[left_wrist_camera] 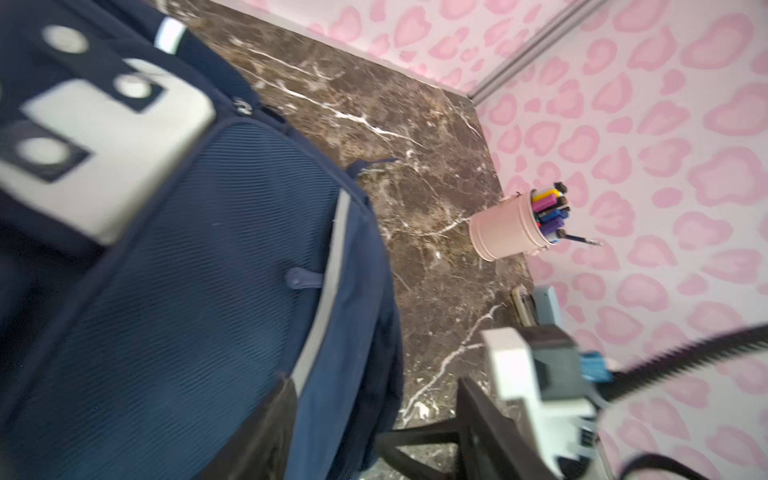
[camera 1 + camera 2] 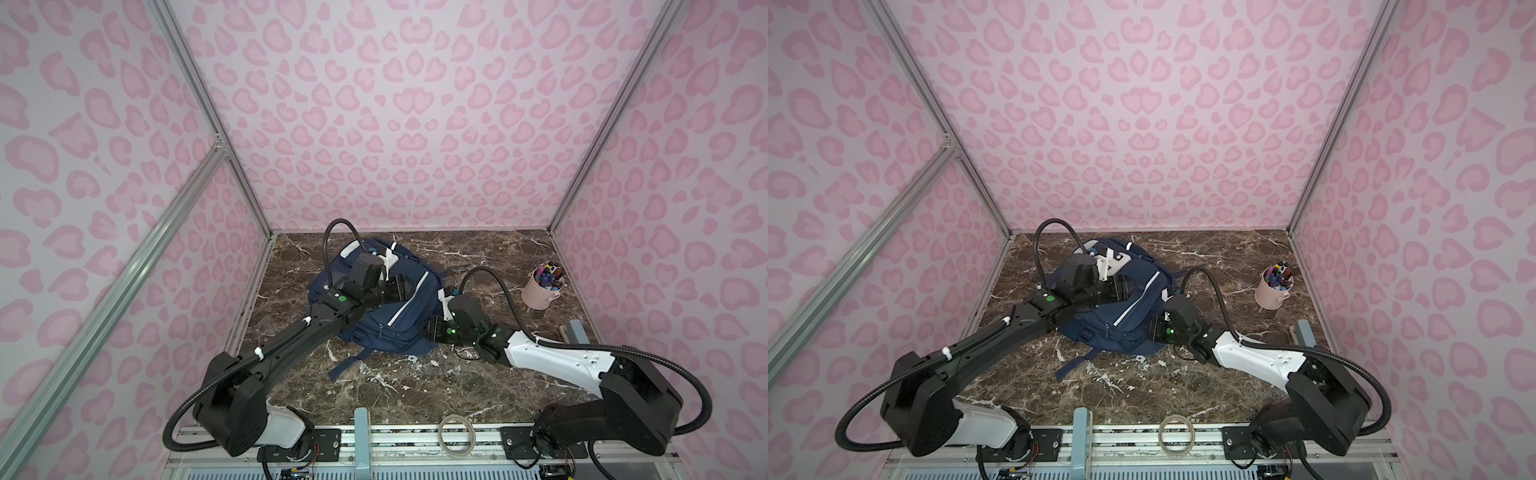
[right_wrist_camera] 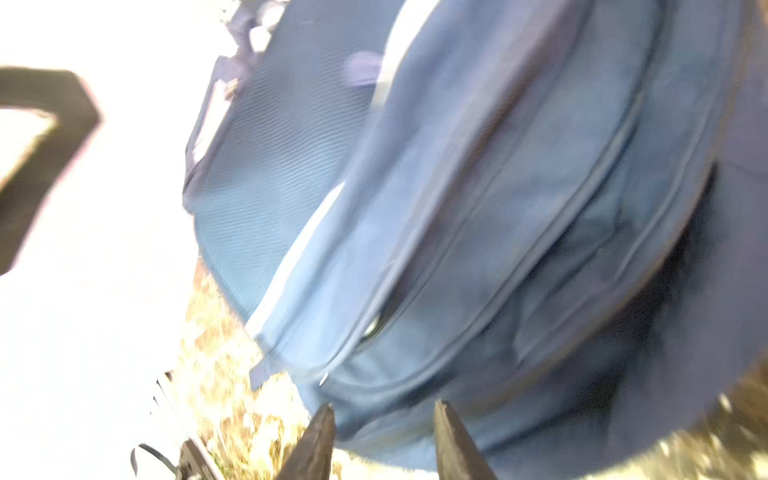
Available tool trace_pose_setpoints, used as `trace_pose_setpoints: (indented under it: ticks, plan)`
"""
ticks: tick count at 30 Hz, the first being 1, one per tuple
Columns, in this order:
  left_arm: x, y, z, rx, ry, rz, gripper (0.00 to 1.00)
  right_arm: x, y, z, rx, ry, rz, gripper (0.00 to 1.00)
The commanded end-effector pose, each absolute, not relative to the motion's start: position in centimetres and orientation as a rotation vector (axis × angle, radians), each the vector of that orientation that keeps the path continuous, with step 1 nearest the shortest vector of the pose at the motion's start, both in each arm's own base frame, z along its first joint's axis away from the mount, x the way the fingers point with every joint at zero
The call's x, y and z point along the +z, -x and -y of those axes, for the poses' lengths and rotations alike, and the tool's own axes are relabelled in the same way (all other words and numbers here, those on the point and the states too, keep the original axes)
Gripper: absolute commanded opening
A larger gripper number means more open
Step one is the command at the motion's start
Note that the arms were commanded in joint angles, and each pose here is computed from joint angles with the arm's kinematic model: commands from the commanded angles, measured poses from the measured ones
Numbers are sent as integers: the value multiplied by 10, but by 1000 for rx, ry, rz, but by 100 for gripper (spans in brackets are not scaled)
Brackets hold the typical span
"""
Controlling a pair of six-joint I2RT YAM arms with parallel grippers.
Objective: Pack the student bag
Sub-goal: 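Release the calculator and grasp the front pocket zipper pull with the right gripper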
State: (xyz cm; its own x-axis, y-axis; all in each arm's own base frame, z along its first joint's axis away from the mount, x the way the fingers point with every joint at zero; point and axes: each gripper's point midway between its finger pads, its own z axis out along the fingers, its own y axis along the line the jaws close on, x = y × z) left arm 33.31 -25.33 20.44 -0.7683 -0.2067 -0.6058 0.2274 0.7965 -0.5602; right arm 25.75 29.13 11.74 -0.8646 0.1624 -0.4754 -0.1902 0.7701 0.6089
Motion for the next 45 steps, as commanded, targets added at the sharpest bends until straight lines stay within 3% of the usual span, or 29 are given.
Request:
trace_pose_setpoints:
  ticks: [1,9,14,16,18,26,31,36,38,42,45]
  plan:
    - [176,-317,210,-634,66,-2344,61,106,-246,-282,718,51,-2479,48]
    - [159,-316,167,-452,181,-2283,65,108,-228,-361,651,244,-2435,53]
    - [144,-327,175,-463,179,-2317,66,98,-236,-392,689,253,-2438,54]
    - [138,-331,181,-478,167,-2332,62,97,-241,-400,681,261,-2436,54]
    - [132,-332,183,-470,165,-2350,51,96,-244,-406,660,271,-2430,54]
    - [132,-328,174,-449,194,-2340,38,73,-266,-404,505,208,-2486,48]
    - [120,-325,169,-440,206,-2363,31,72,-276,-406,457,218,-2463,37]
    - [116,-330,168,-422,206,-2359,31,72,-277,-403,427,255,-2464,10]
    - [113,-332,169,-422,203,-2368,26,72,-273,-402,448,268,-2470,2]
    - [107,-337,167,-391,212,-2381,4,67,-258,-394,482,304,-2500,0]
    - [99,-338,159,-375,237,-2402,3,63,-249,-380,464,339,-2525,0]
